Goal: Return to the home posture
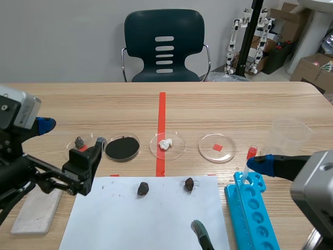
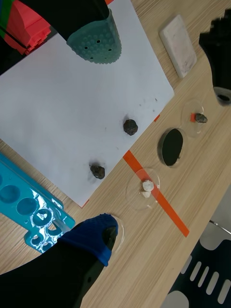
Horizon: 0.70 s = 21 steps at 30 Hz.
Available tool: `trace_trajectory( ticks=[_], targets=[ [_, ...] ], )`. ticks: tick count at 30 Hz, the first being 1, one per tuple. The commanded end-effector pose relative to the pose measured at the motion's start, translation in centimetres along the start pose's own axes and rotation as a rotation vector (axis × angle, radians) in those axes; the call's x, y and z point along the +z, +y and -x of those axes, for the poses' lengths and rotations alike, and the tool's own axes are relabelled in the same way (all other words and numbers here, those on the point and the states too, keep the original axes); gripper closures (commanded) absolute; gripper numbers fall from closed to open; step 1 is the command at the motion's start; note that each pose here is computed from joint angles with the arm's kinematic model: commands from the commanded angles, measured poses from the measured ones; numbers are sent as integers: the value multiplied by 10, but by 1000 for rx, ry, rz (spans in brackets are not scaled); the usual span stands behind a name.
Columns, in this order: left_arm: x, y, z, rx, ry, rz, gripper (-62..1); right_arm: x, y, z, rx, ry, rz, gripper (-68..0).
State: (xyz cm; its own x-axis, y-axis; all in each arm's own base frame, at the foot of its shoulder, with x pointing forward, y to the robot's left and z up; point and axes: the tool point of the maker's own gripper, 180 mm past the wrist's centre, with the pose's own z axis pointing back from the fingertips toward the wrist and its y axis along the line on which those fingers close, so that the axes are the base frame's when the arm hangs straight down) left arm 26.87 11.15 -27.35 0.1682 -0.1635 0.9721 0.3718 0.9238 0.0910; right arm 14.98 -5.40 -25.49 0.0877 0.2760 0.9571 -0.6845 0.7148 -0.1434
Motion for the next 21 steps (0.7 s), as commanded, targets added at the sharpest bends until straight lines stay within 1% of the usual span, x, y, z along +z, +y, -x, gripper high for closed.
trace_trajectory(
  ticks=[1,6,8,11,16,18,21],
  targets=[
    [10,-6,-6,-4,-29,24,-623,-1,-3,-11,3,-36,8,-679],
    [43,-32,-11,3,-61,118,-623,-1,-3,-11,3,-36,8,-679],
    [56,-39,-14,1,-76,136,-623,-1,-3,-11,3,-36,8,-679],
    [72,-44,-18,-9,-94,137,-623,-1,-3,-11,3,-36,8,-679],
    [92,-51,-19,-43,-115,135,-623,-1,-3,-11,3,-36,8,-679],
    [96,-54,-22,-43,-137,151,-623,-1,-3,-11,3,-36,8,-679],
    [97,-55,-23,-30,-139,173,-623,-1,-3,-11,3,-36,8,-679]
  ],
)
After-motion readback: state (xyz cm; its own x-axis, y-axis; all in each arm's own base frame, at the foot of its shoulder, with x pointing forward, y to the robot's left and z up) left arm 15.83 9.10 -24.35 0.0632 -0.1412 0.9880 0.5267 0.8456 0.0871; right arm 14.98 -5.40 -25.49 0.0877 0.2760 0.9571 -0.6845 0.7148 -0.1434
